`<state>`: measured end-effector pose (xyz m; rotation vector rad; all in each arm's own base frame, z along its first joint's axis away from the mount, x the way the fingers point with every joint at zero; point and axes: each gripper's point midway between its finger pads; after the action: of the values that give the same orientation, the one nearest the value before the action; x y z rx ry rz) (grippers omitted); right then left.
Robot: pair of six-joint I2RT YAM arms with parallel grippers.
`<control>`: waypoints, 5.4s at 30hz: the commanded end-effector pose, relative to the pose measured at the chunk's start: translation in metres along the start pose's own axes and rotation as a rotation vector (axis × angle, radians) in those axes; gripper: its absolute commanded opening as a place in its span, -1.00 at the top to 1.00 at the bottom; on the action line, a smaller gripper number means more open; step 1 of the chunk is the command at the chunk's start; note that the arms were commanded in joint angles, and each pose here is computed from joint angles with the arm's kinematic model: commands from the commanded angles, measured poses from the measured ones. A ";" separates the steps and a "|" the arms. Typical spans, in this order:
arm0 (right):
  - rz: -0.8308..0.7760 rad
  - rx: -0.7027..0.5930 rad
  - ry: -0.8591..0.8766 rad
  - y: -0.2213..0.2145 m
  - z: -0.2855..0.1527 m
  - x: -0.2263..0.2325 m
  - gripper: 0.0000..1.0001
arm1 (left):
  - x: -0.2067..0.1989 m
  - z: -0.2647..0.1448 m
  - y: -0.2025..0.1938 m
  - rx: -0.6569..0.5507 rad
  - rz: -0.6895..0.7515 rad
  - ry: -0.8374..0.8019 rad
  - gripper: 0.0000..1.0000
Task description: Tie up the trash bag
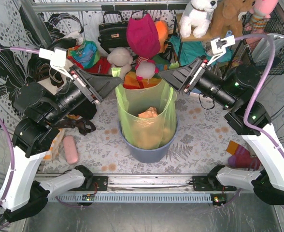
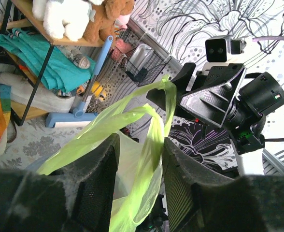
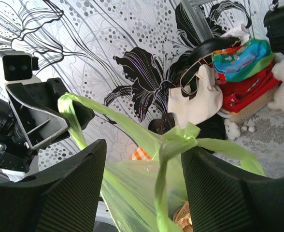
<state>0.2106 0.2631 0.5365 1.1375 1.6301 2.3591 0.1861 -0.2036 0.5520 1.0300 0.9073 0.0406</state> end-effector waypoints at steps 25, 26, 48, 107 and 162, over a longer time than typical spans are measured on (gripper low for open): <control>-0.044 0.007 -0.093 0.014 -0.014 -0.003 0.06 | -0.017 0.020 0.003 0.064 0.011 -0.071 0.01; -0.037 0.015 -0.085 0.012 -0.013 -0.003 0.06 | -0.021 0.020 0.000 0.082 0.005 -0.097 -0.05; -0.051 -0.151 0.264 0.066 0.000 0.073 0.30 | -0.060 0.038 0.045 -0.002 0.114 -0.205 0.49; 0.118 -0.032 -0.012 0.009 0.019 0.001 0.14 | 0.008 0.040 0.029 -0.002 0.032 0.087 -0.31; -0.020 -0.146 0.064 0.038 -0.003 0.022 1.00 | -0.019 0.036 0.042 -0.053 0.100 -0.091 0.94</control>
<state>0.2097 0.2618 0.5814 1.0764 1.5198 2.4608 0.2025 -0.2177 0.6043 1.0469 0.8048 0.0329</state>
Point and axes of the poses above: each gripper's point midway between its finger pads, its own z axis out along the fingers, its own x axis along the line the jaws close on, y = z × x, and after that the axes turned 4 degrees about -z, right-handed
